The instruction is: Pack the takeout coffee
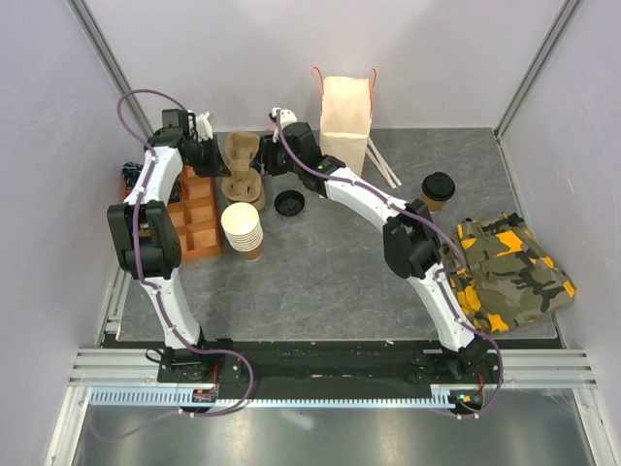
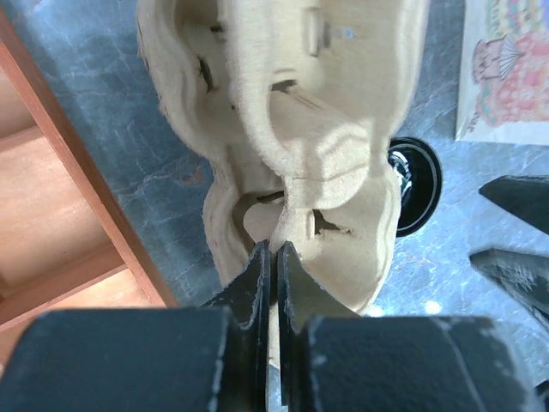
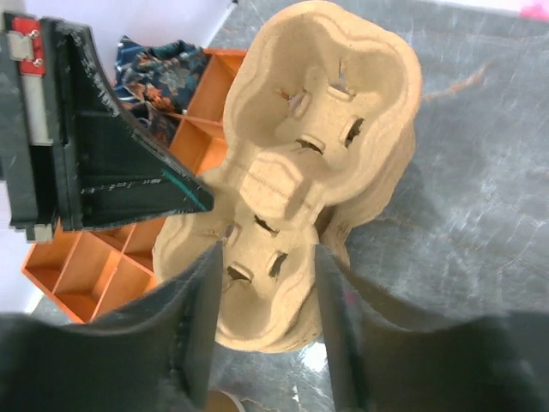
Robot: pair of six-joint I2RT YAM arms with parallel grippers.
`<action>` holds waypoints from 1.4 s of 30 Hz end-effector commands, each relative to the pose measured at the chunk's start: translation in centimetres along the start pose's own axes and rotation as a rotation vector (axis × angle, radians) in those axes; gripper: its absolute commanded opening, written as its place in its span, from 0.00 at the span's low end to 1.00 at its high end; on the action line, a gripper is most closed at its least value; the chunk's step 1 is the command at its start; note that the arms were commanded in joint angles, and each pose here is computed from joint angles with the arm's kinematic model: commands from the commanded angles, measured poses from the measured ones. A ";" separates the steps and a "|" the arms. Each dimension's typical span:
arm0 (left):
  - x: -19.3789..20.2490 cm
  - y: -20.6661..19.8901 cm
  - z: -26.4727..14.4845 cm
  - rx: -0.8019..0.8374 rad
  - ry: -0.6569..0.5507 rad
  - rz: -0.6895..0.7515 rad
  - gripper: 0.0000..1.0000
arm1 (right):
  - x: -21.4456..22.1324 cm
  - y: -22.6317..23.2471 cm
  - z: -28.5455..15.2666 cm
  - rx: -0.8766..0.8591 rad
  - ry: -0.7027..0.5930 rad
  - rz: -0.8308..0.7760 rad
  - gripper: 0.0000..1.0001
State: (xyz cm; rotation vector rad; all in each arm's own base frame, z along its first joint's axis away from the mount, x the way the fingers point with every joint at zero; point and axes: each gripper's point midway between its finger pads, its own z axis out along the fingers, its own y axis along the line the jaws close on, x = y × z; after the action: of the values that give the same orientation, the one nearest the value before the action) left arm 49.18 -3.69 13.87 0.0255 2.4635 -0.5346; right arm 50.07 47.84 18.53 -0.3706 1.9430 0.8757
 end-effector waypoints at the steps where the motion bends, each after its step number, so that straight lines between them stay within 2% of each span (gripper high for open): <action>1: -4.6 -3.1 -4.3 0.044 -0.130 0.025 0.02 | -8.5 4.1 -4.2 -0.083 -0.174 -0.034 0.61; 4: -6.7 -4.7 -7.3 0.056 -0.205 0.044 0.02 | -11.7 5.5 -6.5 -0.104 -0.241 -0.032 0.75; 11: -9.7 -9.5 -15.9 0.175 -0.383 0.065 0.02 | -20.5 9.4 -14.6 -0.163 -0.414 -0.066 0.84; 13: -10.1 -11.7 -18.5 0.250 -0.435 0.095 0.02 | -20.9 9.4 -16.2 -0.162 -0.419 -0.087 0.87; 14: -9.8 -12.6 -19.6 0.278 -0.454 0.104 0.02 | -22.1 10.4 -18.4 -0.182 -0.445 -0.111 0.89; 16: -9.8 -15.6 -23.9 0.348 -0.546 0.142 0.02 | -21.1 11.0 -19.7 -0.220 -0.411 -0.168 0.93; 17: -9.0 -15.9 -24.1 0.363 -0.545 0.126 0.02 | -21.9 12.3 -22.2 -0.251 -0.433 -0.186 0.93; 18: -8.3 -17.5 -26.7 0.397 -0.581 0.123 0.02 | -21.7 12.8 -23.0 -0.270 -0.426 -0.186 0.92; 20: -7.2 -18.6 -27.7 0.441 -0.593 0.126 0.02 | -21.3 13.4 -25.0 -0.267 -0.411 -0.180 0.90; 21: -6.4 -19.8 -29.7 0.463 -0.627 0.135 0.02 | -21.0 13.6 -25.5 -0.267 -0.399 -0.179 0.88; 22: -5.8 -20.3 -30.3 0.478 -0.633 0.142 0.02 | -19.7 13.8 -25.6 -0.266 -0.362 -0.188 0.87; 23: -5.3 -20.3 -30.4 0.479 -0.637 0.136 0.02 | -20.0 14.6 -27.2 -0.280 -0.375 -0.197 0.86; 28: -3.3 -21.8 -32.9 0.515 -0.673 0.110 0.02 | -16.8 17.5 -29.4 -0.331 -0.329 -0.272 0.79; 35: -1.5 -22.2 -33.2 0.555 -0.691 0.068 0.02 | -14.1 19.2 -30.3 -0.355 -0.285 -0.292 0.73; 42: -0.1 -21.8 -32.4 0.566 -0.698 0.041 0.02 | -11.6 20.4 -28.3 -0.393 -0.207 -0.266 0.52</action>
State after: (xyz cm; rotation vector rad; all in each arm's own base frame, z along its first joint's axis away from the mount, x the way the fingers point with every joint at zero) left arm 29.47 -10.82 43.68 0.0714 1.6709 -0.9850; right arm 26.85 39.84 45.72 -0.7019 1.4911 1.0403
